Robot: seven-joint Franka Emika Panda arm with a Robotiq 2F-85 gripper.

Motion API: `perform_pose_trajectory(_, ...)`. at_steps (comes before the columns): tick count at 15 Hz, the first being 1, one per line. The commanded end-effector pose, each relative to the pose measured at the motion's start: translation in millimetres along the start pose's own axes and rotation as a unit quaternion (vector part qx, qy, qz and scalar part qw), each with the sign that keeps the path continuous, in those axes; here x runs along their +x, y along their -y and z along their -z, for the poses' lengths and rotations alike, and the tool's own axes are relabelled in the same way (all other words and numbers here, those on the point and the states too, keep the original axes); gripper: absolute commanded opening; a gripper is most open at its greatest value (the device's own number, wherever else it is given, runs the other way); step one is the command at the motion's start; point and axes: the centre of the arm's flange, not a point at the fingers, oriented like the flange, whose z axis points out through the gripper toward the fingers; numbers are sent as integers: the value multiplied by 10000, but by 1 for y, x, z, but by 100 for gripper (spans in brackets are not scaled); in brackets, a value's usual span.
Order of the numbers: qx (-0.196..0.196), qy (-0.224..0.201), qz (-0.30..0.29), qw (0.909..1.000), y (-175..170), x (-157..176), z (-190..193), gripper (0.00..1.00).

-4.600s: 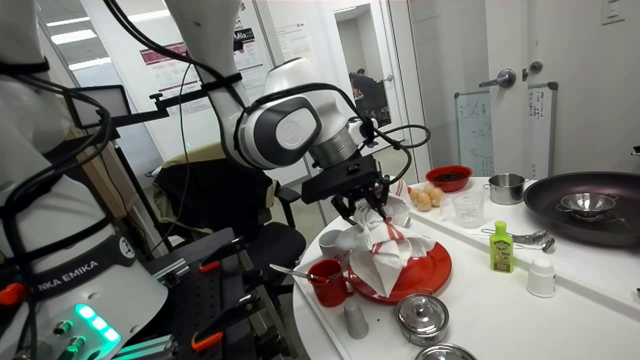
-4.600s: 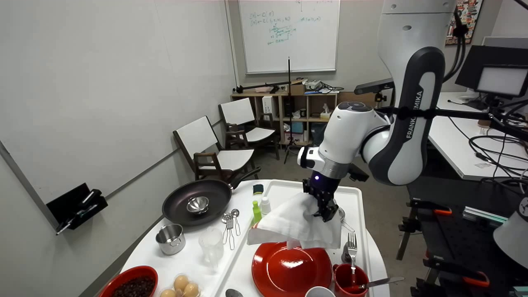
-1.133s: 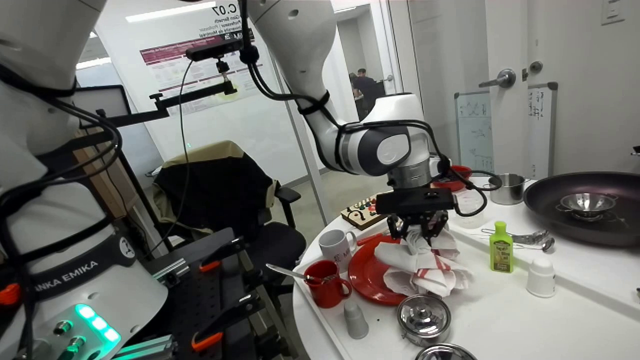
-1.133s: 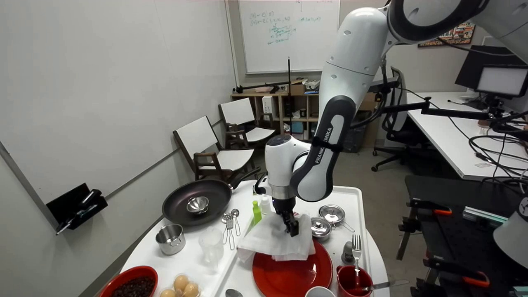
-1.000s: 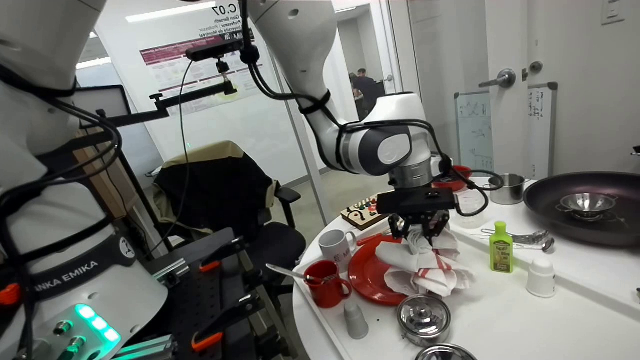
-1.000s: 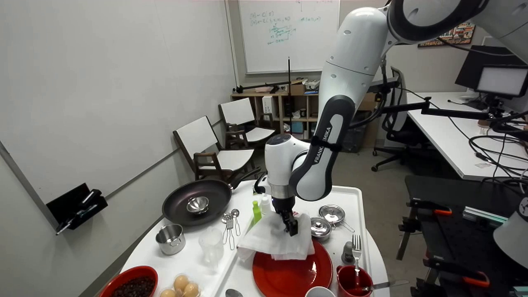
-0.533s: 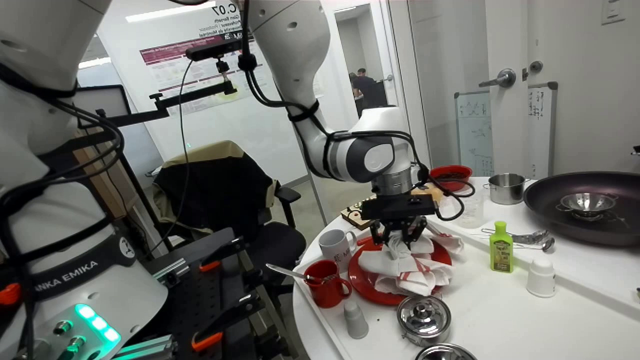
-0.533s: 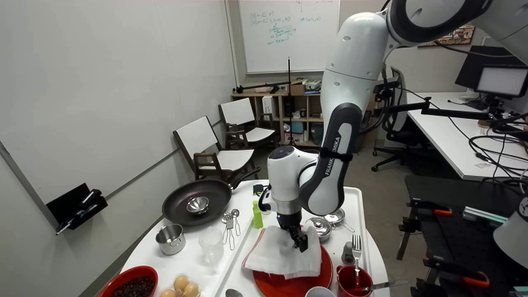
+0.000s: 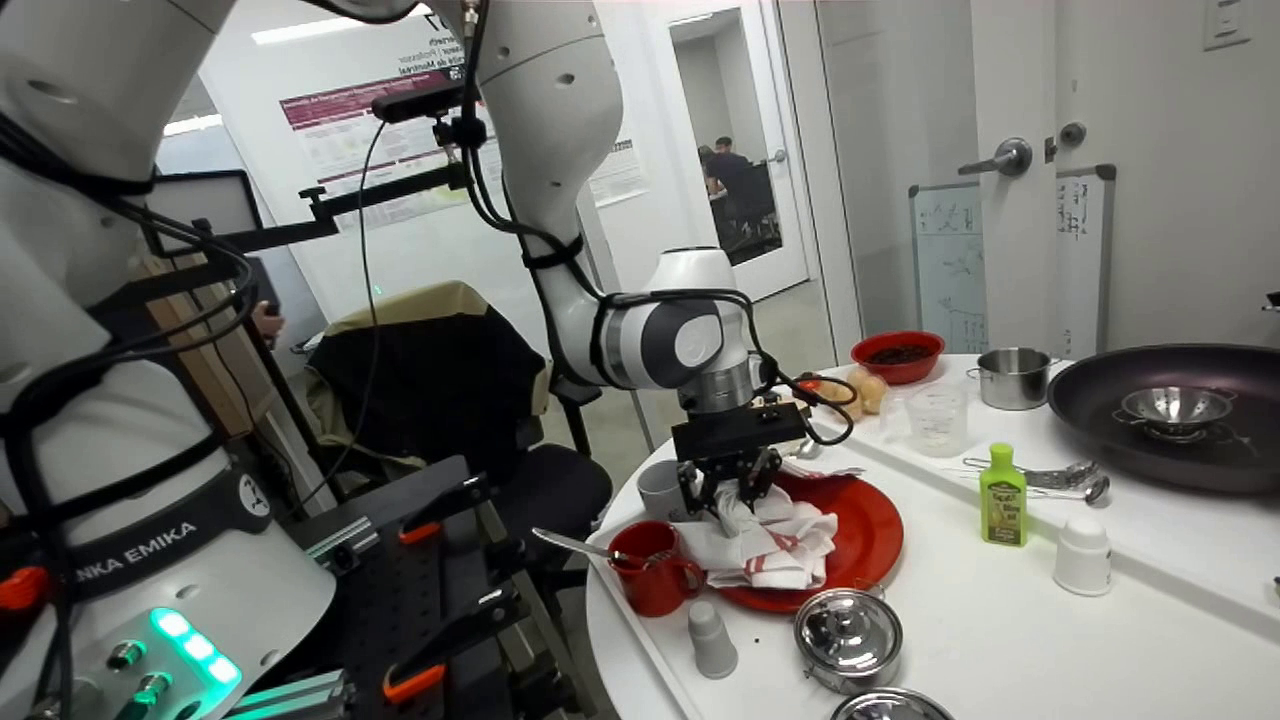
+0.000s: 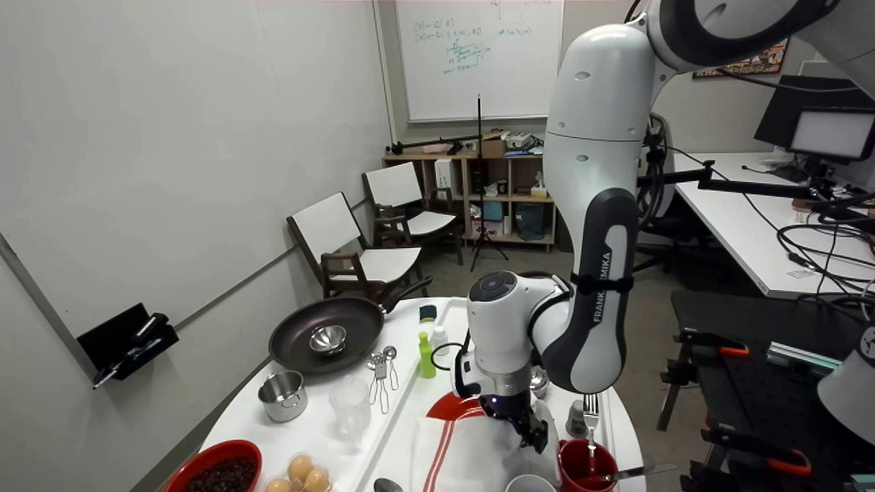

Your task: Use the white towel to wipe the pan

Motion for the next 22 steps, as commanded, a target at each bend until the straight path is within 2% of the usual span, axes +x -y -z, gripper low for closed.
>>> perform_pose_trajectory(1,-143,133,-32,9998,-5,-9,7,6)
perform_pose_trajectory(6,1,52,-431,9991,-49,-19,0,6)
perform_pose_trajectory(10,-79,105,-877,9961,-86,-33,-1,6)
perform_pose_trajectory(13,-152,73,-1075,9941,-101,-39,2,6)
perform_pose_trajectory(16,-172,64,-930,9955,-90,-35,-2,6)
perform_pose_trajectory(22,-45,148,-228,9996,-37,-15,-14,6)
